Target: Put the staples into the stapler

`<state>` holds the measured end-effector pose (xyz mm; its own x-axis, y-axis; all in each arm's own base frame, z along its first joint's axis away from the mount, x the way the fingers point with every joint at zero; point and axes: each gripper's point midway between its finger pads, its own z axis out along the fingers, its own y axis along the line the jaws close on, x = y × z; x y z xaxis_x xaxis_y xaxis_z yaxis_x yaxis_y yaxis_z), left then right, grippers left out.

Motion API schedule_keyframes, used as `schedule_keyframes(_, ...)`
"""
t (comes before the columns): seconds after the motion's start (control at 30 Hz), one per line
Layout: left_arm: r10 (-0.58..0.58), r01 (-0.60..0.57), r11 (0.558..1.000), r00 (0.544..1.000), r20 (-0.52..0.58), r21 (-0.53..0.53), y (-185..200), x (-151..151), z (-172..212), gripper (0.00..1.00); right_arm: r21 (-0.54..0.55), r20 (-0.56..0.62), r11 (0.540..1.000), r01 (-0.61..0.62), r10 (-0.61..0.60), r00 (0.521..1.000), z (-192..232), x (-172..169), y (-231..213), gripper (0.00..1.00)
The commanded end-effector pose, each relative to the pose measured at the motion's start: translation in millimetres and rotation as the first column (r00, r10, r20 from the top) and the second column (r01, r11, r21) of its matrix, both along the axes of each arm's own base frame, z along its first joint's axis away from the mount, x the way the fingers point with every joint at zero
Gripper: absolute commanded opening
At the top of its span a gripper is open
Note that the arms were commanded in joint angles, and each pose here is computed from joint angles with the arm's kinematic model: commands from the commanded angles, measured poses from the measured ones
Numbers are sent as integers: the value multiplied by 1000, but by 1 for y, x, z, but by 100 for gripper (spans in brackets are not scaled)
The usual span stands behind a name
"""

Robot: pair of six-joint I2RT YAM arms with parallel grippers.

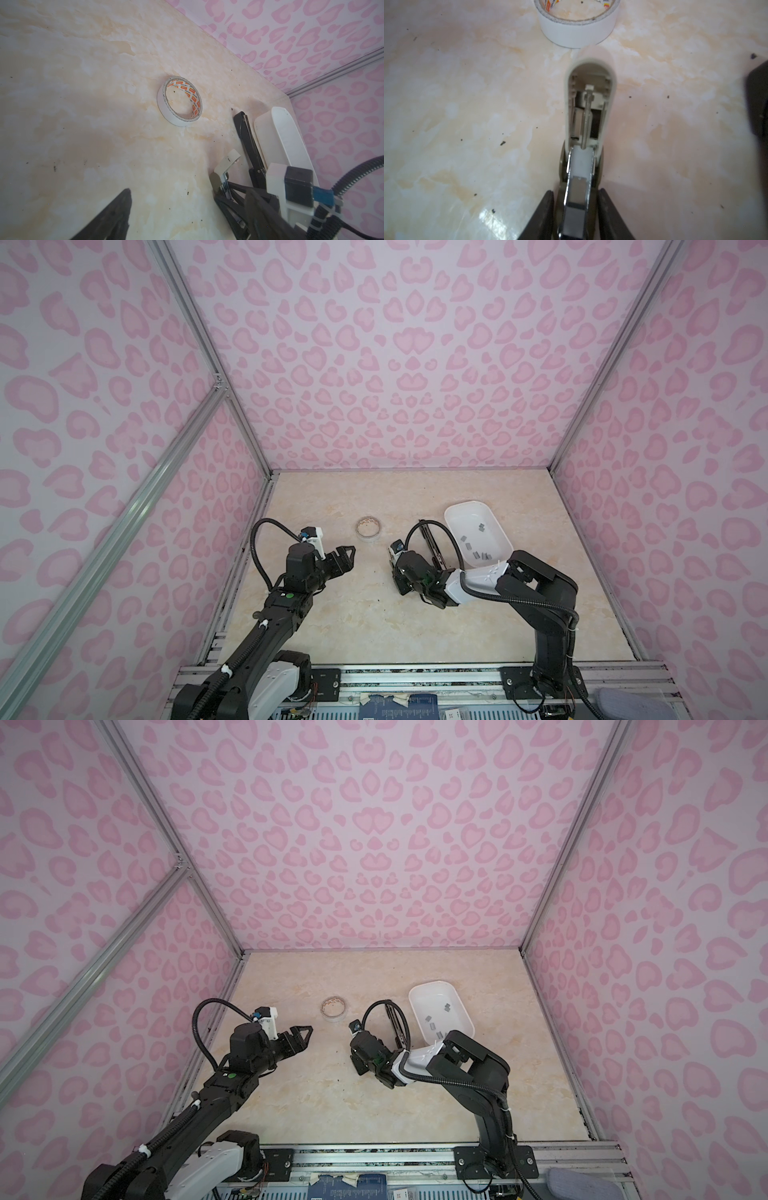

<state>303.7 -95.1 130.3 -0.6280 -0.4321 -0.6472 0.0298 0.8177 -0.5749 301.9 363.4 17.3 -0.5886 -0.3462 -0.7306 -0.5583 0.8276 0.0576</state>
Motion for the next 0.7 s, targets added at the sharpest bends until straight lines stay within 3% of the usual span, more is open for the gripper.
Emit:
schedule_keyframes(0.0,-4,5,1000,999,43,-11,-2,6,11,86,-55,-44,998,-30,27,999,-16,-11,-5,29)
schedule_keyframes(0.17,-9,10,1000,999,31,-23,-4,7,7,86,-43,-44,997,-69,67,997,-14,-20,2,25)
schedule_keyframes(0.27,-11,12,1000,1000,23,-23,-5,8,5,86,-48,-51,996,-78,75,996,-17,-23,1,37)
schedule_keyframes(0.37,-10,10,1000,1000,24,-23,-4,8,4,86,-46,-53,996,-79,77,996,-18,-26,-2,38)
schedule_keyframes(0.57,-5,5,1000,1000,25,-19,-3,7,4,86,-45,-64,995,-85,82,995,-20,-31,-5,36)
schedule_keyframes(0.67,-3,3,1000,1000,23,-18,-3,7,3,86,-48,-64,995,-83,80,995,-20,-31,-6,28)
